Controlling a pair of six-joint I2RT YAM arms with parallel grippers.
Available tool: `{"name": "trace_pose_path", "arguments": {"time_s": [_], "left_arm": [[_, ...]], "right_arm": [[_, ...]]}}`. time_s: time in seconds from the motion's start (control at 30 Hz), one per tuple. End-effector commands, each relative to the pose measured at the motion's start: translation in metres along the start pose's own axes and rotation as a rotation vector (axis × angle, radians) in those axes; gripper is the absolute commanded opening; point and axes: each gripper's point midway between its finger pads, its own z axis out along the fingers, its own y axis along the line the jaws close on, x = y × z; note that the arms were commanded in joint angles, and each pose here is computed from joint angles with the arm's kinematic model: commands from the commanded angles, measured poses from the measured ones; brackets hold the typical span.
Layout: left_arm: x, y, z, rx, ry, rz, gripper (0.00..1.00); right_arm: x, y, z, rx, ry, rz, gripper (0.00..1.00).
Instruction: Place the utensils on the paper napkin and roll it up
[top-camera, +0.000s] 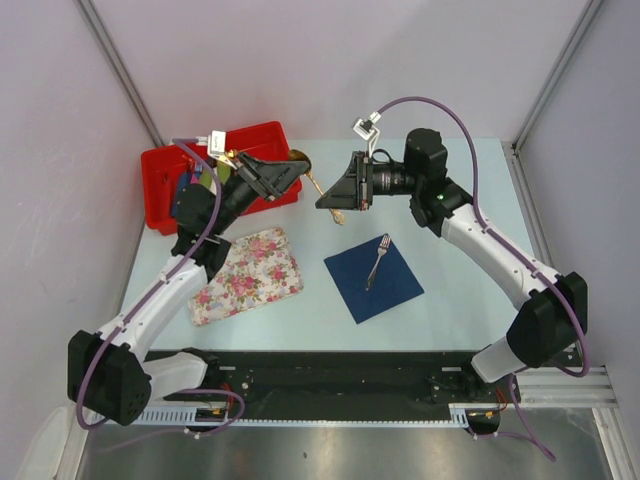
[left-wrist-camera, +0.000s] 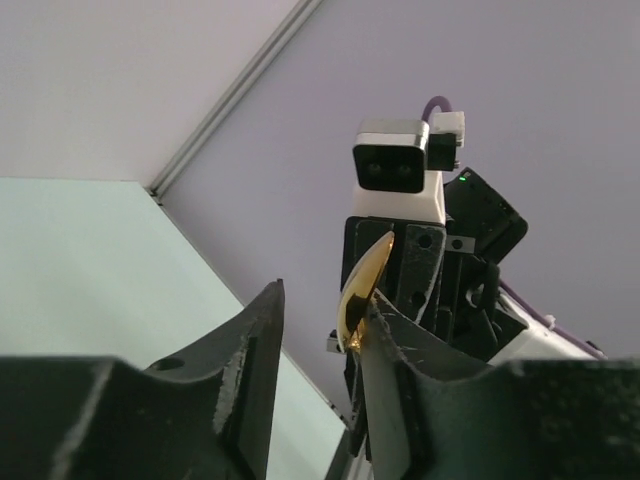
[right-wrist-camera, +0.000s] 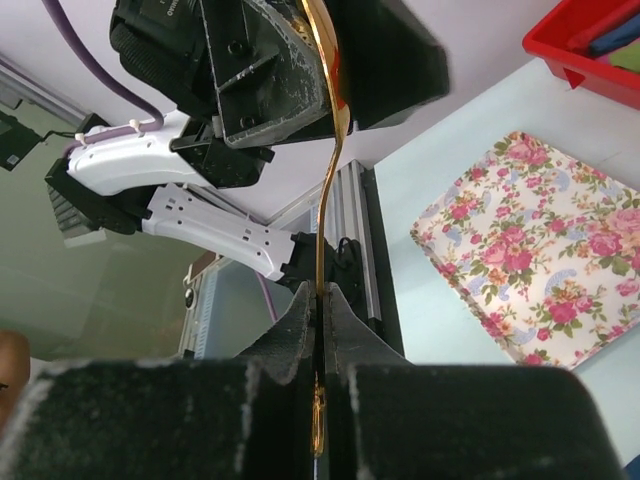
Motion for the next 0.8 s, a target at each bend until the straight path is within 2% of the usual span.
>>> {"name": "trace_pose_path", "arguments": {"time_s": [0.0,0.1,0.23,0.3,0.4,0.43,0.47,0.53,0.57,0.6,0.63,0.7,0.73,0.77], "left_arm": [[-0.006,-0.024,0.005,0.098,-0.005,-0.053,0.37],[-0.005,-0.029,0.005,0.122,0.000,-0.076,0.24],[-0.005,-0.030,0.005,0.124,0.000,-0.102,0.00],[-0.004,-0.029,0.006,0.120,0.004,-0.120,0.00],[-0.002,-0.022,0.006,0.091,0.004,-0.128,0.00],[-0.001,-0.017,0.005,0.068,0.006,-0.119,0.00],[-0.003,-0.012,0.006,0.043,-0.006,-0.114,0.00],[0.002,0.004,0.005,-0.037,0.009,-0.097,0.00],[-0.001,0.009,0.006,-0.070,-0.006,-0.083,0.00],[-0.001,0.014,0.006,-0.097,-0.003,-0.069,0.00],[0.004,0.024,0.005,-0.141,0.021,-0.039,0.00],[0.002,0.028,0.008,-0.173,0.031,0.010,0.00],[0.013,0.039,0.005,-0.230,0.079,0.058,0.00],[0.010,0.040,0.007,-0.251,0.082,0.090,0.00]], "right_arm": [[-0.004,0.011,0.000,-0.037,-0.007,-0.070,0.02],[-0.004,0.007,0.001,-0.031,-0.004,-0.061,0.02],[-0.004,0.004,0.000,-0.024,-0.005,-0.054,0.02],[-0.006,0.003,-0.001,-0.015,-0.013,-0.050,0.05],[-0.015,-0.009,-0.008,0.048,-0.042,-0.028,0.37],[-0.018,-0.012,-0.011,0.064,-0.049,-0.041,0.55],[-0.025,-0.016,-0.015,0.105,-0.070,-0.043,0.63],[-0.030,-0.030,-0.026,0.199,-0.080,-0.045,0.86],[-0.036,-0.038,-0.030,0.261,-0.102,-0.060,0.88],[-0.045,-0.035,-0.032,0.285,-0.112,-0.095,0.96],[-0.039,-0.040,-0.036,0.327,-0.088,-0.090,0.99],[-0.048,-0.049,-0.042,0.419,-0.079,-0.191,1.00],[-0.037,-0.055,-0.045,0.466,-0.030,-0.172,1.00],[-0.039,-0.065,-0.050,0.531,-0.010,-0.228,1.00]]}}
